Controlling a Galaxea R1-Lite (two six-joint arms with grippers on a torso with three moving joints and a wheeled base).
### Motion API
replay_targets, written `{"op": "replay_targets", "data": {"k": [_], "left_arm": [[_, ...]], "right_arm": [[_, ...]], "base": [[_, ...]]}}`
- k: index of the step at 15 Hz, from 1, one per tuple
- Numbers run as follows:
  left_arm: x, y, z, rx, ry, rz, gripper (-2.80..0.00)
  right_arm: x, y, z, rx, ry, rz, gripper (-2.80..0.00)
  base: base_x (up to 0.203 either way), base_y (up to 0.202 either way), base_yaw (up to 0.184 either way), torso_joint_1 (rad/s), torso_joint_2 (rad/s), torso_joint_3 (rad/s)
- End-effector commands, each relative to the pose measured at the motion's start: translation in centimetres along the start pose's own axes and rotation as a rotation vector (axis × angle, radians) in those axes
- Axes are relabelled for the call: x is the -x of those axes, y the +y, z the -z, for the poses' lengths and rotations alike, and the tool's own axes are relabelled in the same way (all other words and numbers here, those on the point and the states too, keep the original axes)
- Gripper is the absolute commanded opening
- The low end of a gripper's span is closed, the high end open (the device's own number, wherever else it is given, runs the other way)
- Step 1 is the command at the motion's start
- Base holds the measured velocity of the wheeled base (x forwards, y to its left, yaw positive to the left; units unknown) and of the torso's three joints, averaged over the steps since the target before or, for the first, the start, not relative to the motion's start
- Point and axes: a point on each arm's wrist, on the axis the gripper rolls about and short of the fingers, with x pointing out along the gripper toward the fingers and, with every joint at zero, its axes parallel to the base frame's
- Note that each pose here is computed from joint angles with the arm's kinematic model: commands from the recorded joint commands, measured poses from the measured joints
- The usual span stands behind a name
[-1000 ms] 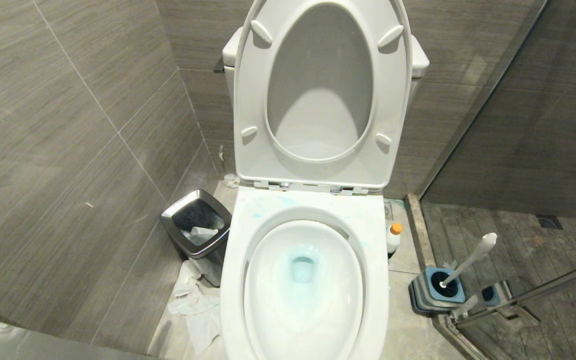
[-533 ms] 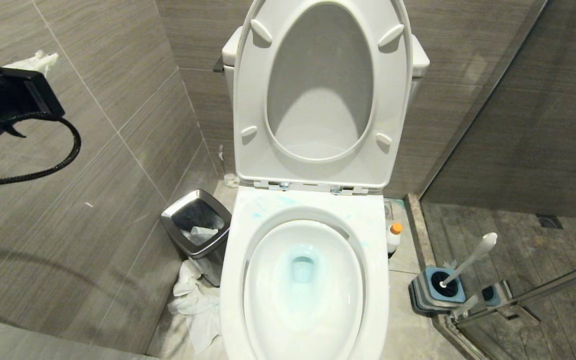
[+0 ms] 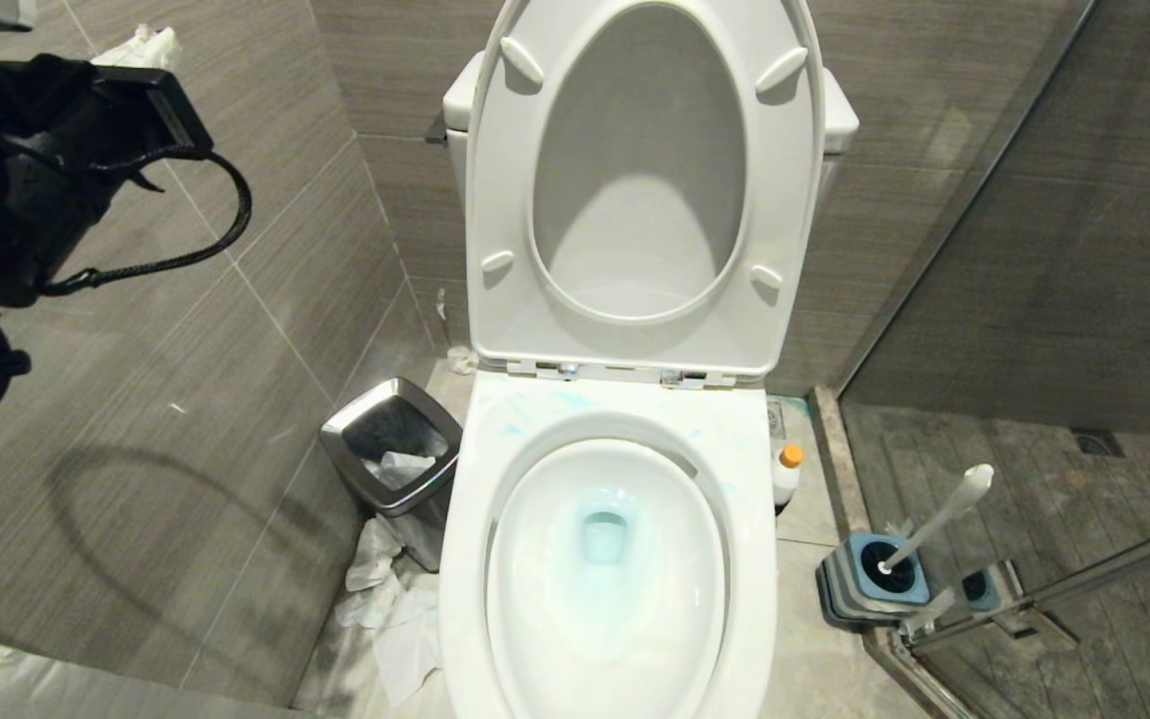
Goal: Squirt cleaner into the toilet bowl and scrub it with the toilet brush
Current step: Flush the toilet
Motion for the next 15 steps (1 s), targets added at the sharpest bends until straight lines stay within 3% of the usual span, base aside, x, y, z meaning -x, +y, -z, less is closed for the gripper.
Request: {"op": "replay_targets", "data": {"k": [1, 6, 15], "left_arm": [[-2.3, -1.4, 1.3, 0.018, 0.004, -0.016, -2.8], [-3.5, -2.9, 2.5, 0.023, 0.169, 0.025, -2.8], [-6.3, -3.2, 1.7, 0.021, 0.165, -0.018, -2.8]], "right_arm": [[-0.1, 0.0, 0.3, 0.0, 0.011, -0.001, -2.8], [-0.1, 0.0, 0.3, 0.0, 0.011, -0.001, -2.8], [-0.1, 0.0, 0.3, 0.0, 0.011, -0.001, -2.8]], "base": [[0.0, 0.0, 0.0, 0.0, 0.0, 0.0], [0.0, 0.0, 0.0, 0.0, 0.0, 0.0], [0.0, 0.0, 0.0, 0.0, 0.0, -0.007]]}}
